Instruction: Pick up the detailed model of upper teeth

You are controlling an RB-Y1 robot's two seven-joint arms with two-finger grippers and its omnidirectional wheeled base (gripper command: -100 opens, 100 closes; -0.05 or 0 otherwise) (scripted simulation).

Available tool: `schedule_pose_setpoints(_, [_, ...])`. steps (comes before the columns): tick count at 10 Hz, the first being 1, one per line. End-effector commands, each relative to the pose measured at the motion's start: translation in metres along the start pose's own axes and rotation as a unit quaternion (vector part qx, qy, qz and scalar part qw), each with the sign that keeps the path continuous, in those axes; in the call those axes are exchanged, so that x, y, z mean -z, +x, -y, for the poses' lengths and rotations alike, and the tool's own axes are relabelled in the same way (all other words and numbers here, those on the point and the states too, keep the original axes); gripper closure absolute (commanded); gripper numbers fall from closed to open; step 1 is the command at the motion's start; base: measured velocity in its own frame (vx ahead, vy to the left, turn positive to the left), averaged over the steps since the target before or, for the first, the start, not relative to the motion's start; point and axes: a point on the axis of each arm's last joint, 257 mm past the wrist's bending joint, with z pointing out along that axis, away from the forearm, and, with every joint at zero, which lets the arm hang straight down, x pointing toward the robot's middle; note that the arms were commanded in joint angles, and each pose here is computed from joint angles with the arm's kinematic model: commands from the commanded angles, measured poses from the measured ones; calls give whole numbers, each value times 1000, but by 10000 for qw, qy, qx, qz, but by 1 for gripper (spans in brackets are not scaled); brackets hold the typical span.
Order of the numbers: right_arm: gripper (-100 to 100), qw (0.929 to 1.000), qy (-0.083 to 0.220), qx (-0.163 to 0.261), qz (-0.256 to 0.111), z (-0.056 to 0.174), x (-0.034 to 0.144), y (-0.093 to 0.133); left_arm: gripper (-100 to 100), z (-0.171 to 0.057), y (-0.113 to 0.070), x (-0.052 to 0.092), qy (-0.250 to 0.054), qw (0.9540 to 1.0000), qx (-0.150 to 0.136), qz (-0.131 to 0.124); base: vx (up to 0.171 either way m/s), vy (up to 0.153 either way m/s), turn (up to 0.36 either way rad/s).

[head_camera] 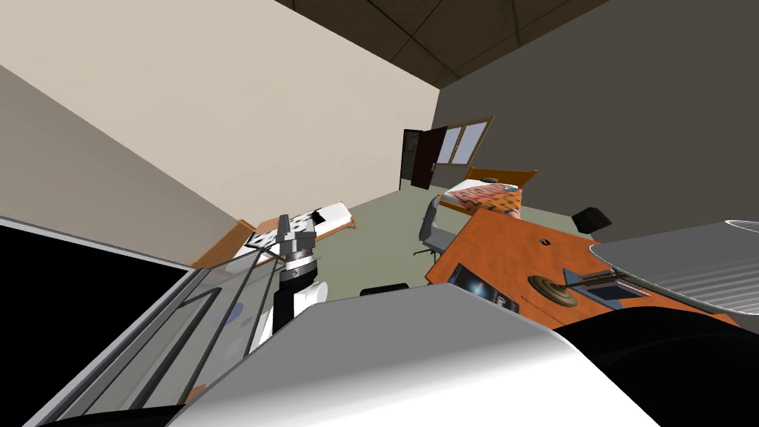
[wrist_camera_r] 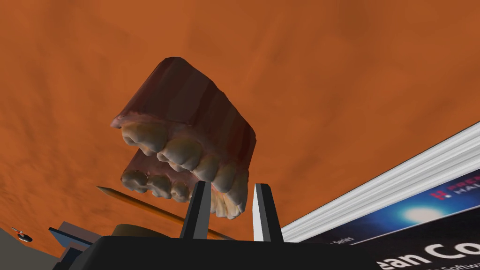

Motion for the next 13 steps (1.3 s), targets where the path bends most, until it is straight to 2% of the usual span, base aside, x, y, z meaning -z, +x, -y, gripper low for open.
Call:
schedule_pose_setpoints(1, [100, 10000, 0, 0, 0, 0, 0, 0, 0, 0, 0, 0, 0, 10000, 0, 0, 0, 0, 0])
schedule_pose_setpoints(3, [100, 10000, 4, 8, -4, 0, 0, 0, 0, 0, 0, 0, 0, 10000, 0, 0, 0, 0, 0])
schedule_pose_setpoints(4, [0, 10000, 4, 11, -5, 0, 0, 0, 0, 0, 0, 0, 0, 10000, 0, 0, 0, 0, 0])
schedule_pose_setpoints(5, [100, 10000, -39, 61, -4, 7, 5, 9, 0, 0, 0, 0, 0, 10000, 0, 0, 78, -3, -94])
schedule_pose_setpoints(13, [100, 9994, -157, 298, 67, 31, 28, 35, 0, 0, 0, 0, -1, 10000, -1, 0, 103, -8, -79])
